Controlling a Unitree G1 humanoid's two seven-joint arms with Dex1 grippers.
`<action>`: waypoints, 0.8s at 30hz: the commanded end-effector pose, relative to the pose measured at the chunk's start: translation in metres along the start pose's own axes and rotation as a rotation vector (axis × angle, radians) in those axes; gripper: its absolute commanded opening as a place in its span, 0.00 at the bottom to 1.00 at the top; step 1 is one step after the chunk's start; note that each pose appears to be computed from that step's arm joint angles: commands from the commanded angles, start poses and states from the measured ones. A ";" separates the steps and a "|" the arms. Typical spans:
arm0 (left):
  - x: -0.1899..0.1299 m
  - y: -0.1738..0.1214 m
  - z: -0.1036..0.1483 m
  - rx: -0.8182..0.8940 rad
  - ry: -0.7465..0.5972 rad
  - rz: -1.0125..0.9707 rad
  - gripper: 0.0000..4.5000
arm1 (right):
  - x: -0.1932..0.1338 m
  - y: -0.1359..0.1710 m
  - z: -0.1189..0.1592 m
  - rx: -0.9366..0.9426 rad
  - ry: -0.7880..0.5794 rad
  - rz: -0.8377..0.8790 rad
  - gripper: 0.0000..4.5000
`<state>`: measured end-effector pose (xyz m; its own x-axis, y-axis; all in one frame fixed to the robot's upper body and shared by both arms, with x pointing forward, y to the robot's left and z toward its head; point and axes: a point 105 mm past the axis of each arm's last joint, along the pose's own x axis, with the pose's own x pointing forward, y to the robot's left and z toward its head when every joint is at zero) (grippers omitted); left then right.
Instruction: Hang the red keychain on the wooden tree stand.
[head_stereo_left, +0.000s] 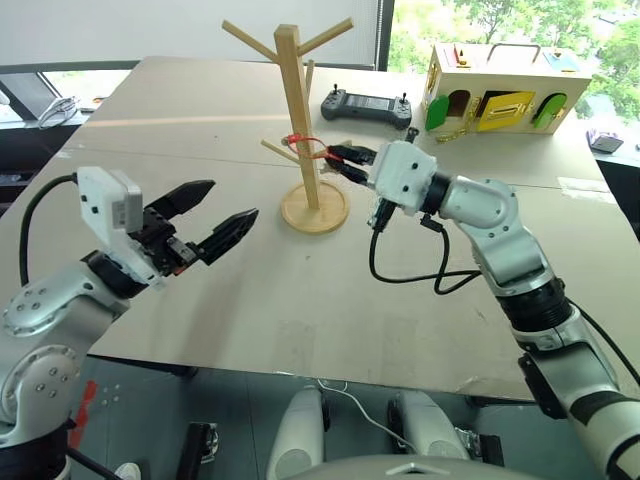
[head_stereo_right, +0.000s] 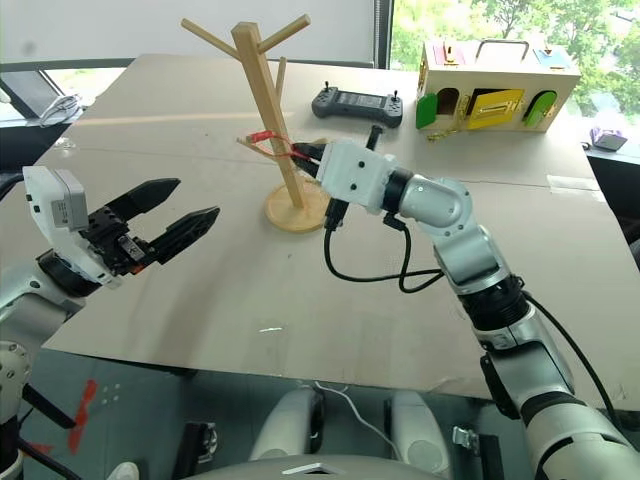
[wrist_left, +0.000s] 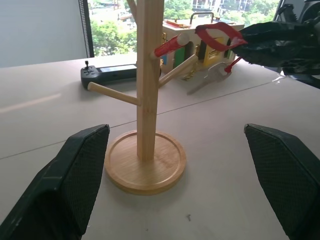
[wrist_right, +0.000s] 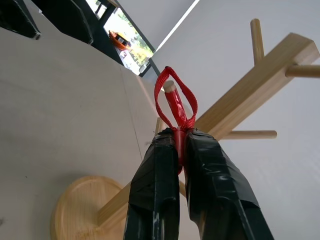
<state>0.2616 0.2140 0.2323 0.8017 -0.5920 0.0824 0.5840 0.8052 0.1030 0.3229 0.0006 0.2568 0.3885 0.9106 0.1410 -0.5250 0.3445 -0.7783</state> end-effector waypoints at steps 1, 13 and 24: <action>0.002 -0.001 0.010 0.040 -0.033 -0.013 1.00 | 0.006 -0.005 0.017 -0.053 -0.062 -0.019 0.01; 0.004 -0.001 0.010 0.044 -0.033 -0.006 1.00 | 0.032 -0.004 0.015 -0.007 -0.087 -0.058 0.01; 0.005 -0.004 0.011 0.047 -0.039 -0.006 1.00 | 0.036 0.001 -0.002 0.004 -0.040 -0.052 0.01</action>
<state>0.2658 0.2121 0.2353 0.8056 -0.5842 0.0989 0.5738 0.8108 0.1155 0.3445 0.0309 0.2487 0.4135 0.8935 0.1750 -0.5329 0.3934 -0.7492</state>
